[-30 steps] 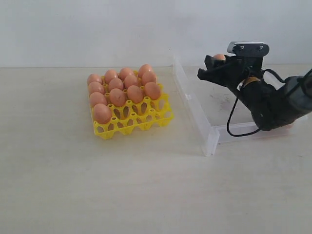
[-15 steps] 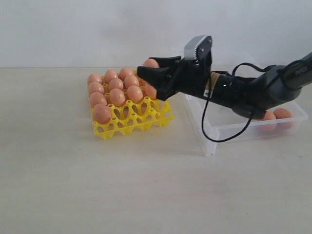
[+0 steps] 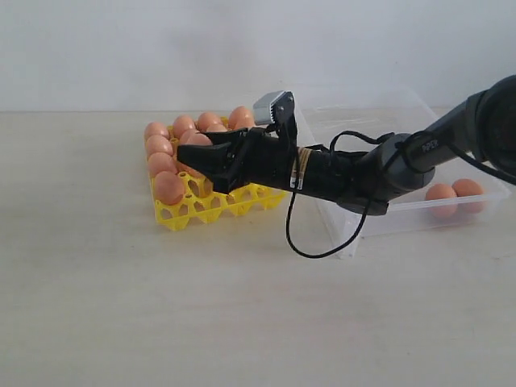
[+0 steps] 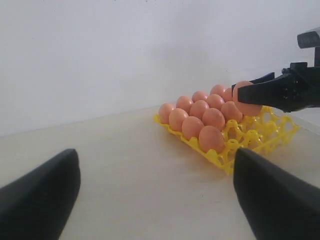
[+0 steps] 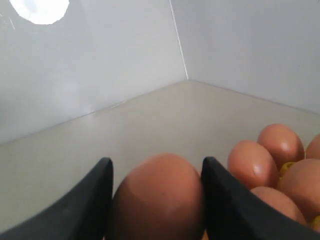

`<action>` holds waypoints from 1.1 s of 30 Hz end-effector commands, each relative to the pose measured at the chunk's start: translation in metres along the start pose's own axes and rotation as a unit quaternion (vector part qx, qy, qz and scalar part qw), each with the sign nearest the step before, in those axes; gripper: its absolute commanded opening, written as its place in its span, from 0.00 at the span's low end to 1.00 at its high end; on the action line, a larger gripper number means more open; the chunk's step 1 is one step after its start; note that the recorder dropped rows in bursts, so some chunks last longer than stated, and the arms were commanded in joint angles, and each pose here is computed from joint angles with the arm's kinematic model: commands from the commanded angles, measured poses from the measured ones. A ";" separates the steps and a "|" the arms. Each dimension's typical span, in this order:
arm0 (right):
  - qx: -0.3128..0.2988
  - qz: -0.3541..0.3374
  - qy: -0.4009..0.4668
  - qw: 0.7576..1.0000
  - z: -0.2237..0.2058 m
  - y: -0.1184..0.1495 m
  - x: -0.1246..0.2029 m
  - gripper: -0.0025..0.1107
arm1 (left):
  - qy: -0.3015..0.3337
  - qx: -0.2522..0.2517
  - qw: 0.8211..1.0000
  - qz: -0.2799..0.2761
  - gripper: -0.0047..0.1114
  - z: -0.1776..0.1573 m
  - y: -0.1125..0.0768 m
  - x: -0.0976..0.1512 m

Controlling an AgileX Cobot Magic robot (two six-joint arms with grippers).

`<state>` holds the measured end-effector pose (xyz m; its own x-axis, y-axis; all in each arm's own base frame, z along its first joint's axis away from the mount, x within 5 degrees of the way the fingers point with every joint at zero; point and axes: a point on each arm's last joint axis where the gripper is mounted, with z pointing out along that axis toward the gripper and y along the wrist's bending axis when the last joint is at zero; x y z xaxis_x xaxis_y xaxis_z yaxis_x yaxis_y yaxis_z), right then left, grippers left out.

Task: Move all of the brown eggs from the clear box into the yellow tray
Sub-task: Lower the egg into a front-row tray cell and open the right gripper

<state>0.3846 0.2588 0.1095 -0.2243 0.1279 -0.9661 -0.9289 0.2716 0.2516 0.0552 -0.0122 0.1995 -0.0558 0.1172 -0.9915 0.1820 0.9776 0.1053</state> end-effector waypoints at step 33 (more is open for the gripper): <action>0.111 -0.024 0.087 0.990 0.021 -0.014 0.034 0.02 | -0.001 0.004 1.000 -0.007 0.71 0.000 -0.001 0.001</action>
<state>0.3976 0.2744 0.0754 -0.2528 -0.0437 -0.9665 -0.8513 0.4847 0.2008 0.0552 -0.0122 0.1995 -0.0558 0.1172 -0.9915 0.1820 0.9776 0.1053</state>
